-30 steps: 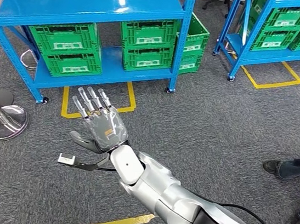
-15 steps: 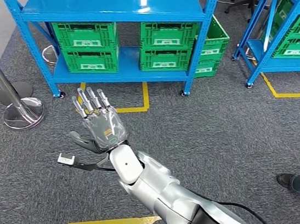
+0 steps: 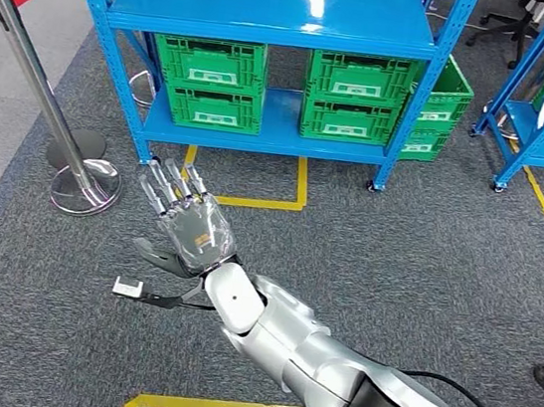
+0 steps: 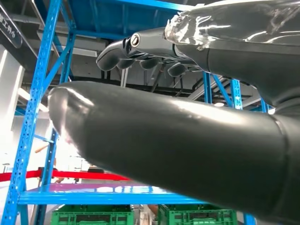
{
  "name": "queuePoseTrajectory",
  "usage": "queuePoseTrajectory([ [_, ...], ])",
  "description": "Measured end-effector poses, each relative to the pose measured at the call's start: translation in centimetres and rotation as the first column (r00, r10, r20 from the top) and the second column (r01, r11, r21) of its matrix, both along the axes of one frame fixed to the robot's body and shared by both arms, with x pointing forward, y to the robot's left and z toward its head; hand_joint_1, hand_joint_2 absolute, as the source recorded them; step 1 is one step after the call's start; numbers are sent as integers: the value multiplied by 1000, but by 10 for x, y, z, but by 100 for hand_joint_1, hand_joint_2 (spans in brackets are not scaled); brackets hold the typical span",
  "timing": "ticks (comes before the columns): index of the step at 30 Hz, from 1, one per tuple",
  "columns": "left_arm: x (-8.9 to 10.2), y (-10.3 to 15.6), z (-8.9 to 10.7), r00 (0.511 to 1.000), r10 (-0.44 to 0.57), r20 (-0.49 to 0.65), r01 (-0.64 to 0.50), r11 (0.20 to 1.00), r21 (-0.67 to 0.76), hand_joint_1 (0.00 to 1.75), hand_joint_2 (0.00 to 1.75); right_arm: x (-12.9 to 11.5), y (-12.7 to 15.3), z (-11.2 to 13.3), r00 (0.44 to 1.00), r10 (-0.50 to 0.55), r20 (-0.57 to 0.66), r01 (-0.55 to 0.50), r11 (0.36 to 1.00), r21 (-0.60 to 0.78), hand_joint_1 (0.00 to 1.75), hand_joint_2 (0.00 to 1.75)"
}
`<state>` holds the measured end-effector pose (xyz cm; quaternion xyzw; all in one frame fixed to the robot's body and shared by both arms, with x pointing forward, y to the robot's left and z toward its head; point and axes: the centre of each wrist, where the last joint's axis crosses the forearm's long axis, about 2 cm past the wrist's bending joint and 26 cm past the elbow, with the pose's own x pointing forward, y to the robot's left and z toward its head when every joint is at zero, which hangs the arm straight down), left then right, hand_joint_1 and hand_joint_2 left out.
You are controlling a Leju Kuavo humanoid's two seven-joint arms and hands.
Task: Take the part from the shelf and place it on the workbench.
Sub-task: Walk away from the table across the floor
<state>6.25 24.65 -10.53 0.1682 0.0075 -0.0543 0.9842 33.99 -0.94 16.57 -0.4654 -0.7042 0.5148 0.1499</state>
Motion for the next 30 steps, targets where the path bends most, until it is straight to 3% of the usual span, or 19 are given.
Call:
queuePoseTrajectory([
  [9, -2, 1, 0, 999, -12, 29, 12, 1000, -8, 0, 0, 7, -21, -14, 997, -18, -80, 19, 1000, 8, 0, 0],
  [13, -2, 0, 0, 998, -12, 56, 13, 1000, -13, 0, 0, 9, -51, -35, 988, -73, -134, 76, 997, 14, 0, 0],
  [22, -4, -1, -1, 998, 0, 62, 1, 1000, -17, 0, 0, 10, -135, -71, 937, -299, -178, 311, 950, 39, 0, 0],
  [30, -4, -1, 0, 998, 0, 63, 1, 1000, -17, 0, 0, 10, -162, -76, 917, -355, -182, 370, 928, 54, 0, 0],
])
